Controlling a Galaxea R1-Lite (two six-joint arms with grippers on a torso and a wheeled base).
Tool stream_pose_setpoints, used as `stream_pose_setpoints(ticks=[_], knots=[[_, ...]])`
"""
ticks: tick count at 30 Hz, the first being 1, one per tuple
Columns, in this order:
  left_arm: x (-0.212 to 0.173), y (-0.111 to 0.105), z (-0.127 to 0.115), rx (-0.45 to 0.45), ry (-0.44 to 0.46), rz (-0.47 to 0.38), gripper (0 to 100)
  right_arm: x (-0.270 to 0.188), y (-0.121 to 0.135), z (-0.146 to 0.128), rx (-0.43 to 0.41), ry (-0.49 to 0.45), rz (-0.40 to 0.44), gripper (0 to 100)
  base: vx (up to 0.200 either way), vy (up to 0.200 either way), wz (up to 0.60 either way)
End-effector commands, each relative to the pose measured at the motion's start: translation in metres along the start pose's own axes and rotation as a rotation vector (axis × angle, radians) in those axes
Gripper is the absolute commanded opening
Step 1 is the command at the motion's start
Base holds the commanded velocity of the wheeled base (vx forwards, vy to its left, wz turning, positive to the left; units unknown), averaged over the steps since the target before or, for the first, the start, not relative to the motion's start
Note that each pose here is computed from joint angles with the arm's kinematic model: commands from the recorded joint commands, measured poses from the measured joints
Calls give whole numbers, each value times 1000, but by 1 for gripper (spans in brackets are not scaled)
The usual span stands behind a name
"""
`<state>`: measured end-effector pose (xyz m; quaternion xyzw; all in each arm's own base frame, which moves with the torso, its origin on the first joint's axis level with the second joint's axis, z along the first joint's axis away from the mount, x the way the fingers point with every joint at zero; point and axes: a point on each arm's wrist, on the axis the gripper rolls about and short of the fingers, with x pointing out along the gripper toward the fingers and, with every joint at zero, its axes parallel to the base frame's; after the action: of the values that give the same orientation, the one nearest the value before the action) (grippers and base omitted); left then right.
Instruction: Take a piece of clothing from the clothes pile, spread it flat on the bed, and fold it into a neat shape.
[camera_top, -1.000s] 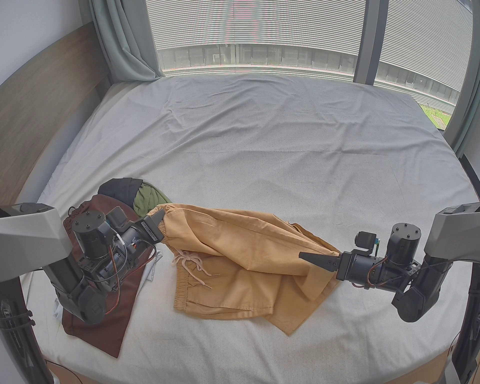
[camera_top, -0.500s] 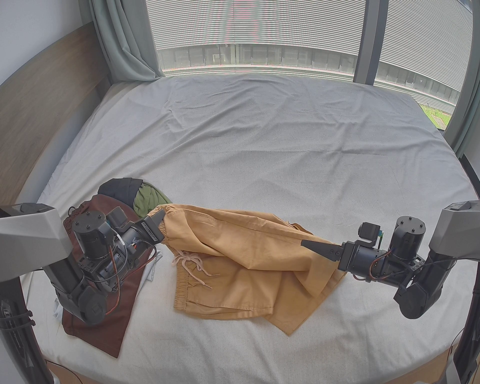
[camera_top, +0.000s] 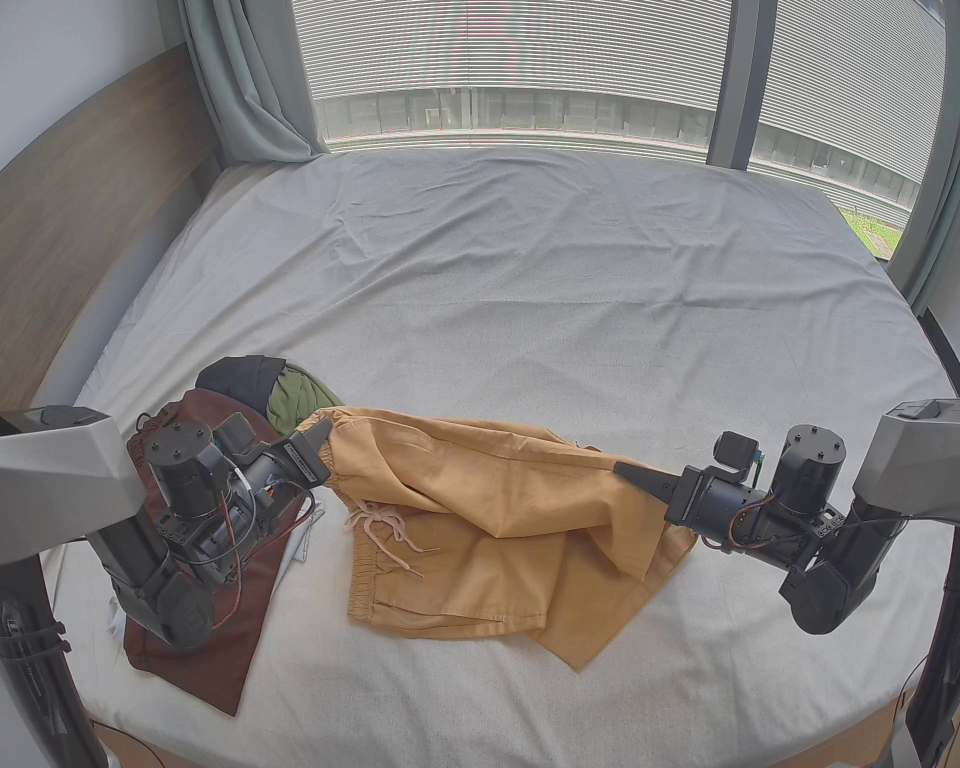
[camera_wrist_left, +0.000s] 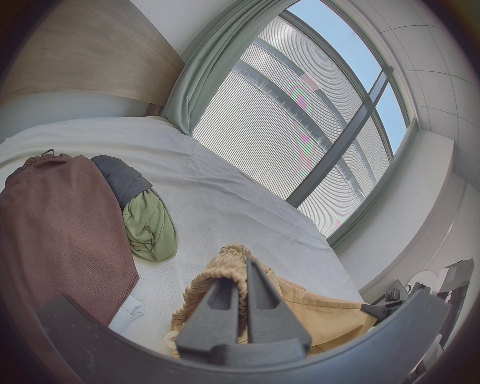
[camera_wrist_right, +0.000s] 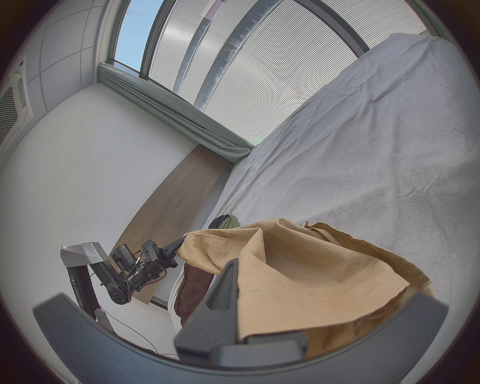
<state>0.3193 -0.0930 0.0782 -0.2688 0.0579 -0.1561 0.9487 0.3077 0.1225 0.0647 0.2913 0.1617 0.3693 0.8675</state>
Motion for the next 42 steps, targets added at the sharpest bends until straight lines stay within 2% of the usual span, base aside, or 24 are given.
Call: stream_pose_setpoints(ticks=[1,9,15,22,29,39,40,42], knots=[[0,-4,1,-1,-5,-15,0,-1,2,1,-1,0,2,0,0,0,0],[-4,-25,15,-3,-50,-85,0,-8,15,16,-25,-48,32,0,0,0,0],[-8,-26,23,7,-44,-135,0,-14,21,17,-29,-43,44,0,0,0,0],[-8,-22,26,69,-55,-125,0,-21,22,15,-148,-11,68,0,0,0,0],[-13,-25,46,78,-118,-138,0,-23,38,14,-162,-8,108,0,0,0,0],[-17,-32,51,93,-98,-218,0,-29,46,21,-179,-32,124,0,0,0,0],[-20,-32,52,119,-78,-257,0,-29,46,22,-182,-36,124,0,0,0,0],[-22,-30,54,146,-71,-277,0,-29,46,23,-184,-37,127,0,0,0,0]])
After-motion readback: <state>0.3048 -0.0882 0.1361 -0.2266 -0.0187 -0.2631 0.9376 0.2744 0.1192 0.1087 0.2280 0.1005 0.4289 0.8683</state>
